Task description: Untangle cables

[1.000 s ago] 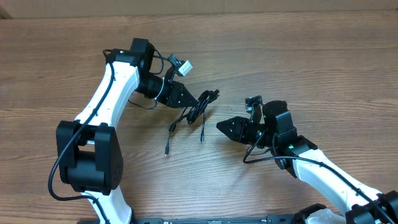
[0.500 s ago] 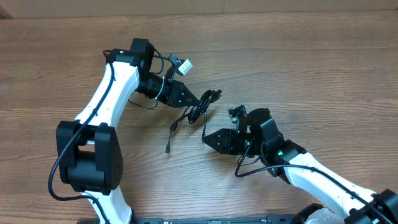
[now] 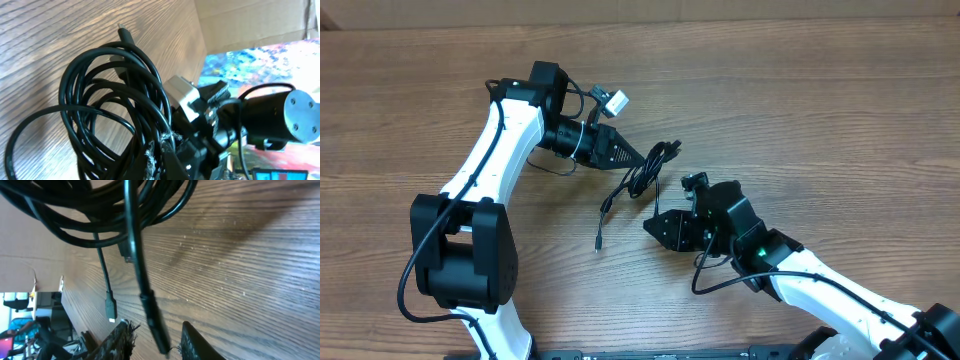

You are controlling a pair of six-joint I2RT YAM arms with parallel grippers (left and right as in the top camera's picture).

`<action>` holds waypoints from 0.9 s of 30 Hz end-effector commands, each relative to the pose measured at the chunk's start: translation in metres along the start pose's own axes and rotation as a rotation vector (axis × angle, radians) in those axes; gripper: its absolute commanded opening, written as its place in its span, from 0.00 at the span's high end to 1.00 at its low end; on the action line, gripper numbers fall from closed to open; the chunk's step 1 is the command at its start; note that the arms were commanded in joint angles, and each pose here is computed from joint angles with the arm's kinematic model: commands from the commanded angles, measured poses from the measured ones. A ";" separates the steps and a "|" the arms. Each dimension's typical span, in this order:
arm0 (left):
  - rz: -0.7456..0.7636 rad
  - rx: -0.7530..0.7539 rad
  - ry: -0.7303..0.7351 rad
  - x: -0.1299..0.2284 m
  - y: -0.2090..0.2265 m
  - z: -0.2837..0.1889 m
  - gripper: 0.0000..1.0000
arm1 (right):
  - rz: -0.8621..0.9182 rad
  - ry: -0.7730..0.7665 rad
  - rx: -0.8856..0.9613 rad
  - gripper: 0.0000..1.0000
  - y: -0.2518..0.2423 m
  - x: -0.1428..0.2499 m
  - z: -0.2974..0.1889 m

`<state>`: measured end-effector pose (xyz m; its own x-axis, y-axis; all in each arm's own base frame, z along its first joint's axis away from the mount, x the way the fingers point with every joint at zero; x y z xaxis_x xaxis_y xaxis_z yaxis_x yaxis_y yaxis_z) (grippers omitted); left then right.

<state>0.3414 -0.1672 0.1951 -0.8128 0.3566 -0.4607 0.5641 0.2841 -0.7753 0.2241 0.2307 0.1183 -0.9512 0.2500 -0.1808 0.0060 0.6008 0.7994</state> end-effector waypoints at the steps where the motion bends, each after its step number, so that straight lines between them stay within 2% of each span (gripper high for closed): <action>1: 0.005 0.056 -0.045 -0.007 -0.016 -0.004 0.96 | -0.022 -0.042 -0.001 0.73 0.007 -0.005 0.001; 7: 0.009 0.056 -0.045 -0.007 -0.016 -0.004 0.96 | -0.023 -0.051 0.001 0.96 0.007 -0.007 0.001; 18: 0.093 0.066 -0.036 -0.003 -0.020 -0.004 0.96 | -0.051 -0.045 -0.109 0.96 0.024 -0.014 -0.003; 27: 0.102 0.115 -0.050 -0.001 -0.028 -0.004 0.96 | -0.018 -0.103 -0.099 0.96 0.015 -0.033 -0.011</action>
<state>0.3312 -0.1677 0.2004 -0.7938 0.3681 -0.4842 0.5809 0.2229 -0.7829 0.2456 0.2236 0.1343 -0.9230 0.3065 -0.2324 -0.0308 0.5433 0.8390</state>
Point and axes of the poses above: each gripper's point midway between its finger pads, its own z axis out along the fingers, its own y axis along the line the jaws close on, x = y × z, the point moved 5 cm from there along -z, back along the fingers, and after that the axes turned 12 degrees about z, right-handed, at the moved point
